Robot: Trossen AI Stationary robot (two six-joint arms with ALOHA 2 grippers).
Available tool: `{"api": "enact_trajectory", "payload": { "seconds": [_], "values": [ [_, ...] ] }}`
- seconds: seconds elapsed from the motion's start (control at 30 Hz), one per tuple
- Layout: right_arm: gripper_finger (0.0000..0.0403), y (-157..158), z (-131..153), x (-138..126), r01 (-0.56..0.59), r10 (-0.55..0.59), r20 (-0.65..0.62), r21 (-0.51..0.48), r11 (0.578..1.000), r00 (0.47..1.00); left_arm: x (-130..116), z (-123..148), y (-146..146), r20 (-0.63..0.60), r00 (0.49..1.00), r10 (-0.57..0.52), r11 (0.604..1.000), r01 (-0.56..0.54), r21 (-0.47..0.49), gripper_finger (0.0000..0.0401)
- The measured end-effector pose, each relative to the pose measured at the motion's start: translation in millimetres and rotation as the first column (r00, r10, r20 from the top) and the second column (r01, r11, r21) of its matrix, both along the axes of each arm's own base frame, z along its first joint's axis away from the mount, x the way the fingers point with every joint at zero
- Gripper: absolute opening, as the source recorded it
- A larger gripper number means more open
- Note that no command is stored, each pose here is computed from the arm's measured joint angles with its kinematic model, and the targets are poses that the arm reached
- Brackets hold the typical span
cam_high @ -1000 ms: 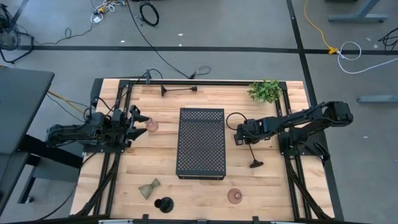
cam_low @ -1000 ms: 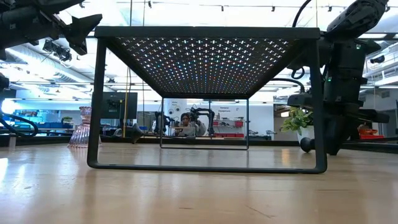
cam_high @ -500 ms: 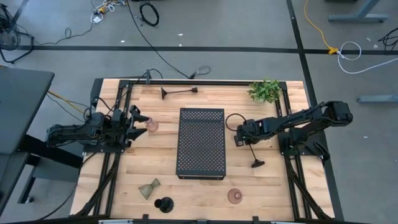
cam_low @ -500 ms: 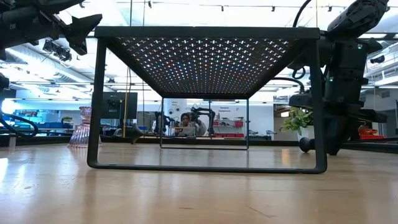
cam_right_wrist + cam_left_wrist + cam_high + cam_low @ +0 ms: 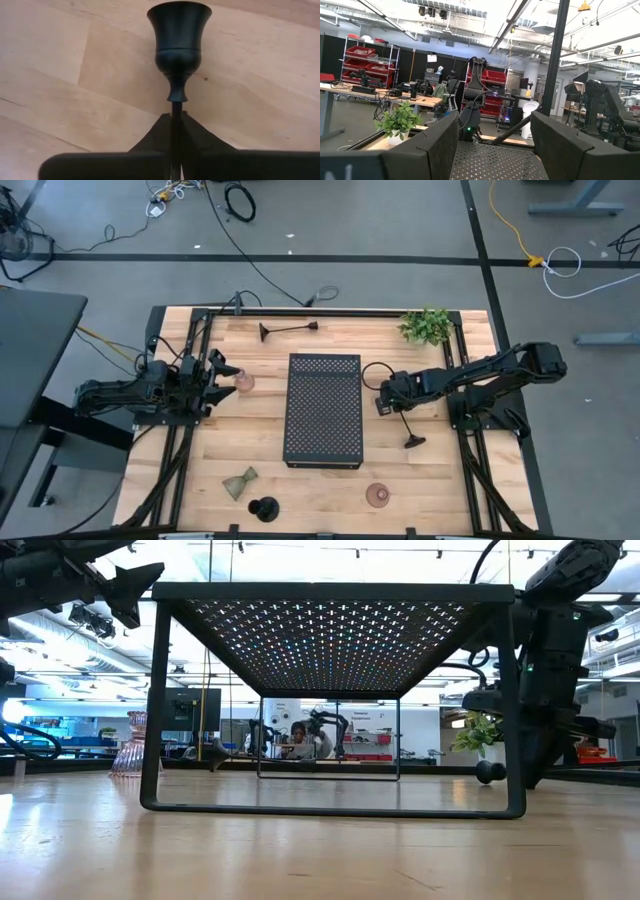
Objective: Pick & Place candle stick holders
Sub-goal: Put the middle right black candle holder on the shelf
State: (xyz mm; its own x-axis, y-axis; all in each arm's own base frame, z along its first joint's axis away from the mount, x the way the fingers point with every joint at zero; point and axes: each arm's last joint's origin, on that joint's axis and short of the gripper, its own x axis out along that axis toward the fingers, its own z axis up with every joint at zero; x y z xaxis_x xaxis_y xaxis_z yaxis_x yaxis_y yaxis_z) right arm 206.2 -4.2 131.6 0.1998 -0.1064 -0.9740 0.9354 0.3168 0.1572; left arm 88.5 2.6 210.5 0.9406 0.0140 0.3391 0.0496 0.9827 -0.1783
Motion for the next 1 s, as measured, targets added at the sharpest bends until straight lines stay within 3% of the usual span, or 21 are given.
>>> {"api": "enact_trajectory", "payload": {
  "seconds": [0.3,0.5,0.6,0.77,1.0],
  "values": [
    [0.0004,0,8,-2,-0.045,0.044,-0.038,-0.001,0.999,0.998,0,0,0,0.0,1.0,0.0,1.0,0.0,0.0,0.0248],
    [0.0004,-3,50,3,-0.082,0.07,-0.104,-0.115,0.99,0.992,0,0,0,0.0,1.0,0.0,1.0,0.0,0.0,0.0248],
    [0.0004,-4,80,9,-0.082,0.074,-0.045,-0.222,0.972,0.996,0,0,0,0.0,1.0,0.0,1.0,0.0,0.0,0.0248],
    [0.0004,-1,134,8,-0.072,0.124,0.098,-0.42,0.904,0.987,0,0,0,0.0,1.0,0.0,1.0,0.0,0.0,0.0248],
    [0.0003,15,184,-3,0.038,0.245,0.301,-0.697,0.716,0.922,0,0,0,-0.001,1.0,0.0,1.0,0.0,-0.001,0.0248]
  ]
}}
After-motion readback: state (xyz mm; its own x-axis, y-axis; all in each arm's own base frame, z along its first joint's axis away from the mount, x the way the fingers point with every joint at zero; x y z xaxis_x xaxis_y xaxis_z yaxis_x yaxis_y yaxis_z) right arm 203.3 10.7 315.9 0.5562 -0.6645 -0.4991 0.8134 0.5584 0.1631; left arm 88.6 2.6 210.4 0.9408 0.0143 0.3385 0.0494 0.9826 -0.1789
